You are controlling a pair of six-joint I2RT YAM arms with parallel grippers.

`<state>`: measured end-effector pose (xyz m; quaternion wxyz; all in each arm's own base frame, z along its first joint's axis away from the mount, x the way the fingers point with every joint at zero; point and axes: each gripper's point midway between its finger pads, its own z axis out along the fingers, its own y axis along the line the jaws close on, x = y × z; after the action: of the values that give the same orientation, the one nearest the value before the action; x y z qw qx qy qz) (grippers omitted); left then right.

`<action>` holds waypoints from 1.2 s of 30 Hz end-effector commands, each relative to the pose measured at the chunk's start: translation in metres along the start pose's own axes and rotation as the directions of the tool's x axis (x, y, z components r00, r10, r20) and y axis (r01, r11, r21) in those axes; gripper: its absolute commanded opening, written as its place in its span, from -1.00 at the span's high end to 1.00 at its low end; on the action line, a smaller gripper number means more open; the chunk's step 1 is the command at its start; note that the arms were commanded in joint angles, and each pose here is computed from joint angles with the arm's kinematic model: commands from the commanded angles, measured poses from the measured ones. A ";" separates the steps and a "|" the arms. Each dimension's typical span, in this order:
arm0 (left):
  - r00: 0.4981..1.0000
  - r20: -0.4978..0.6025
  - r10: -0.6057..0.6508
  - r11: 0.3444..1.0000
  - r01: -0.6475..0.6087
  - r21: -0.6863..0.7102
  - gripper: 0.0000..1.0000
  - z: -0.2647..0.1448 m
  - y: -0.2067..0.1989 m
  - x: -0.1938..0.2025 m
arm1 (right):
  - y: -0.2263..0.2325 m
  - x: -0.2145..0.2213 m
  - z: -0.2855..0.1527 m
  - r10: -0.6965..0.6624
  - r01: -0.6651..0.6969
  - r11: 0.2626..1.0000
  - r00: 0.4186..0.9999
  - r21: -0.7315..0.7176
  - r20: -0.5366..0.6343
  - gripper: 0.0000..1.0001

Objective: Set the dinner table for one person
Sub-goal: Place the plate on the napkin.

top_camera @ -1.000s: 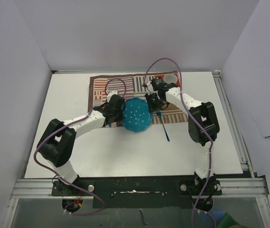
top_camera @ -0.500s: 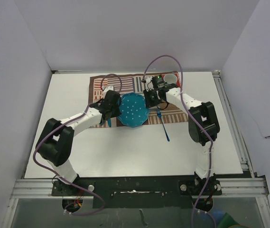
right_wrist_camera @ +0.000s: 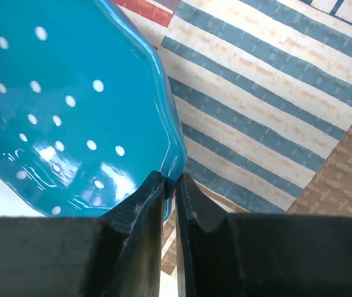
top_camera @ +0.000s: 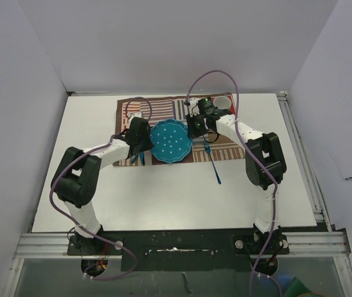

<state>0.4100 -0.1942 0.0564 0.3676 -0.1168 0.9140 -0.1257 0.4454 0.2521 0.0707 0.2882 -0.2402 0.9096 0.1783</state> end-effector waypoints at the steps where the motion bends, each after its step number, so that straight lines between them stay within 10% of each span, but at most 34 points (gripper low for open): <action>1: 0.999 0.040 -0.014 0.982 0.006 0.187 1.00 0.018 -0.044 -0.020 | 0.033 -0.030 0.005 -0.040 0.051 0.993 0.994 -0.104 0.103 1.00; 36: 0.998 -0.062 0.021 0.985 -0.010 0.174 1.00 0.071 -0.033 0.009 | -0.007 -0.039 0.020 0.002 0.003 0.999 0.993 -0.051 0.117 0.99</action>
<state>0.4544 -0.2144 0.0268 0.3554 -0.0987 0.9129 -0.1749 0.4623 0.2296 0.0390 0.2822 -0.2071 0.9236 0.1565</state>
